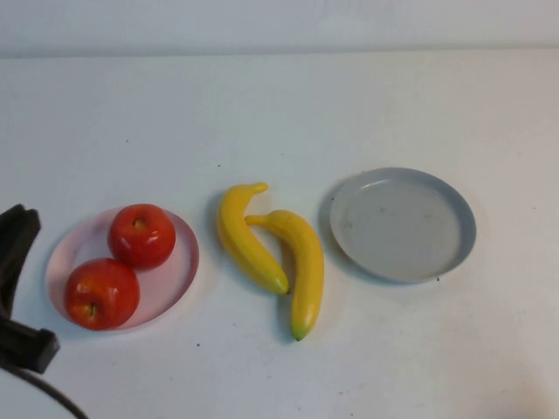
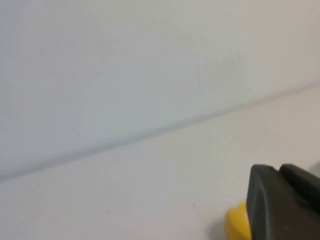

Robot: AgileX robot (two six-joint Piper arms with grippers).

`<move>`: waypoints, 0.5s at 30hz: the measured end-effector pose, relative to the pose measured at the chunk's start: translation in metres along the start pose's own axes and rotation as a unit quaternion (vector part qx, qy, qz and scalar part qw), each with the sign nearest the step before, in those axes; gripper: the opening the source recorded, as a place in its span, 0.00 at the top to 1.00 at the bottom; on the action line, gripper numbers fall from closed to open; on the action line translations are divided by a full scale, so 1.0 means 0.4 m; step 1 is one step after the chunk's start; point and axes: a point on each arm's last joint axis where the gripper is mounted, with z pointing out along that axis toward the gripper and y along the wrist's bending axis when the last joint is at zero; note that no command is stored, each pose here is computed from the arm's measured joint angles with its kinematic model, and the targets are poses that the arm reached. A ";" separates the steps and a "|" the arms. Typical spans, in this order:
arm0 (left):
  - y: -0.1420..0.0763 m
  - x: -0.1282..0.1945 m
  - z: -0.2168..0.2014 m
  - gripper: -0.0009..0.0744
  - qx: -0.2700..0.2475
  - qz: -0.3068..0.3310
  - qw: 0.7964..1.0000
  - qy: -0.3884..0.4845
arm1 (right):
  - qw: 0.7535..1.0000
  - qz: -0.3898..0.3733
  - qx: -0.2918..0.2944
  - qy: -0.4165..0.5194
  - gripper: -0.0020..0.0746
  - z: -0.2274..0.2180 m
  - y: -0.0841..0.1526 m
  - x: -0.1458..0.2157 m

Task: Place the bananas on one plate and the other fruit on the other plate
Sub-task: Put another type of fruit in the right plate

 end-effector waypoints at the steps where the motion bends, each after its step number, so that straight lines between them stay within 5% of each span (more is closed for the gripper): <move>1: 0.003 0.015 -0.014 0.98 -0.013 -0.001 1.000 -0.027 | 1.000 0.000 0.000 0.000 1.00 0.000 0.000 0.000; 6: 0.022 0.084 -0.087 0.98 -0.099 0.001 0.987 -0.130 | 1.000 0.000 0.000 0.000 1.00 0.000 0.000 0.000; 15: 0.014 0.201 -0.151 0.98 -0.162 -0.021 0.977 -0.134 | 1.000 0.000 0.000 0.000 1.00 0.000 0.000 0.000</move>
